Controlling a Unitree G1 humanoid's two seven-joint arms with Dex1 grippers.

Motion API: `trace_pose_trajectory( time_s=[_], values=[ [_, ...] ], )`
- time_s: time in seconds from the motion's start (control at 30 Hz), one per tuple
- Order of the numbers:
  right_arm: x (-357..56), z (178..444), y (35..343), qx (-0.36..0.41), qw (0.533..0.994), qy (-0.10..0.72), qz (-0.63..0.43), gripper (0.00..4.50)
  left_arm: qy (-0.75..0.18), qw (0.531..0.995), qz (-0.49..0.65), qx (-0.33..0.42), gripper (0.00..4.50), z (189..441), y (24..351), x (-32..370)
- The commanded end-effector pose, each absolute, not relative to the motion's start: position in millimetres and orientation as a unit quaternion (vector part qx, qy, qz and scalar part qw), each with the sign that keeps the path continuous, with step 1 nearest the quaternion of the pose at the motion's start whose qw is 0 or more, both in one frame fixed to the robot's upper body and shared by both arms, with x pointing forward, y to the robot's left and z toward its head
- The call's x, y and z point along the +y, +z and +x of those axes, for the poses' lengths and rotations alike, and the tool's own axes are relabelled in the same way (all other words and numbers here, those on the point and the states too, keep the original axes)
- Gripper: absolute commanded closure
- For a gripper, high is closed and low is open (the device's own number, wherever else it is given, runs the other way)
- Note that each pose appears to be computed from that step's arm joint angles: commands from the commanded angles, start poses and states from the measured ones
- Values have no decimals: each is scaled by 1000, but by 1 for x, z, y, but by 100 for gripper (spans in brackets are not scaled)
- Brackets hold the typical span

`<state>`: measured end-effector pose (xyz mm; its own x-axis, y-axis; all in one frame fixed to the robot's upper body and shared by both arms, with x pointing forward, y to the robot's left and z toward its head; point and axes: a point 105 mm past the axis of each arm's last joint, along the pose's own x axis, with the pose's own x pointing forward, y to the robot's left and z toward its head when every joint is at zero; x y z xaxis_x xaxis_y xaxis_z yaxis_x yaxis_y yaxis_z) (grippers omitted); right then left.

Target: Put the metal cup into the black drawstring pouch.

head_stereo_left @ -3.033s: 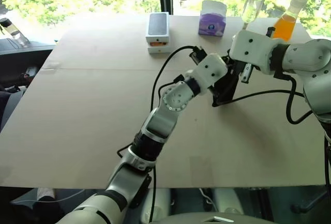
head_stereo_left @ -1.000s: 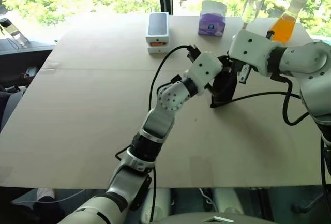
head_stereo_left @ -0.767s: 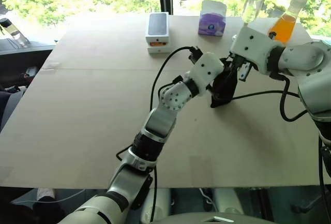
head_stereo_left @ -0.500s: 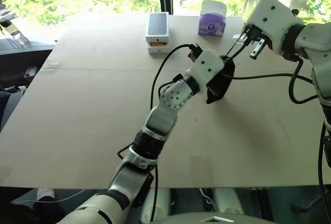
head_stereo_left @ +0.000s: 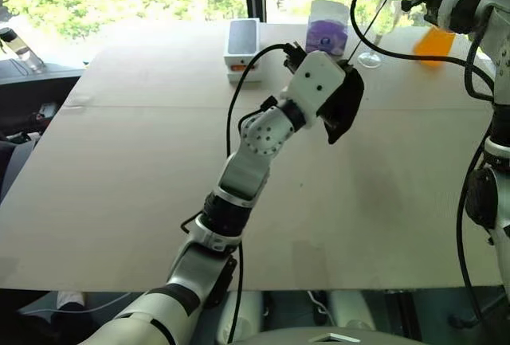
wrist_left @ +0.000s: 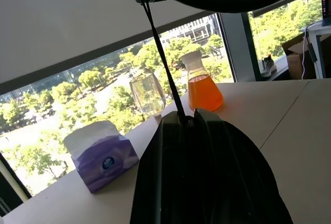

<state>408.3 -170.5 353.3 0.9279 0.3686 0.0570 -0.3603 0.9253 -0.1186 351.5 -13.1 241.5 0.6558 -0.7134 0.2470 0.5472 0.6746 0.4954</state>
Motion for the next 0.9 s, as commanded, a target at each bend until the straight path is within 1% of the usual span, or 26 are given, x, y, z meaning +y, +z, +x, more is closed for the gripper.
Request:
trace_pose_trajectory(
  time_s=[0.03,0.13,0.2,0.27,0.37,0.43,0.5,0.57,0.63,0.7,0.73,0.8,0.9],
  values=[
    [-254,375,417,-160,986,29,35,450,-344,910,212,-93,437,363,176,11],
    [-268,378,396,-138,988,5,73,450,-341,910,224,-68,437,361,162,19],
    [-276,378,381,-122,990,-13,74,450,-341,911,226,-55,437,359,157,24],
    [-283,378,358,-96,993,-27,58,450,-343,909,231,-54,437,359,158,29],
    [-280,376,323,-54,998,-18,8,450,-366,897,243,-57,437,355,164,32],
    [-277,370,306,-35,999,-5,1,450,-393,869,292,-73,437,350,176,36],
    [-278,365,293,-22,1000,-6,0,450,-398,812,414,-101,437,346,190,47],
    [-271,360,282,-12,1000,11,5,450,-390,772,493,-97,437,349,202,62],
    [-264,356,269,2,1000,25,7,450,-388,735,550,-83,437,351,203,75],
    [-259,352,258,17,999,36,3,450,-393,715,573,-70,437,351,198,80],
    [-259,350,244,34,999,36,-4,450,-400,717,568,-61,437,352,188,77],
    [-256,343,214,71,996,48,-15,450,-422,700,575,-38,437,349,157,71],
    [-256,332,176,120,989,61,-57,450,-449,699,556,-17,437,344,121,56]
  ],
)
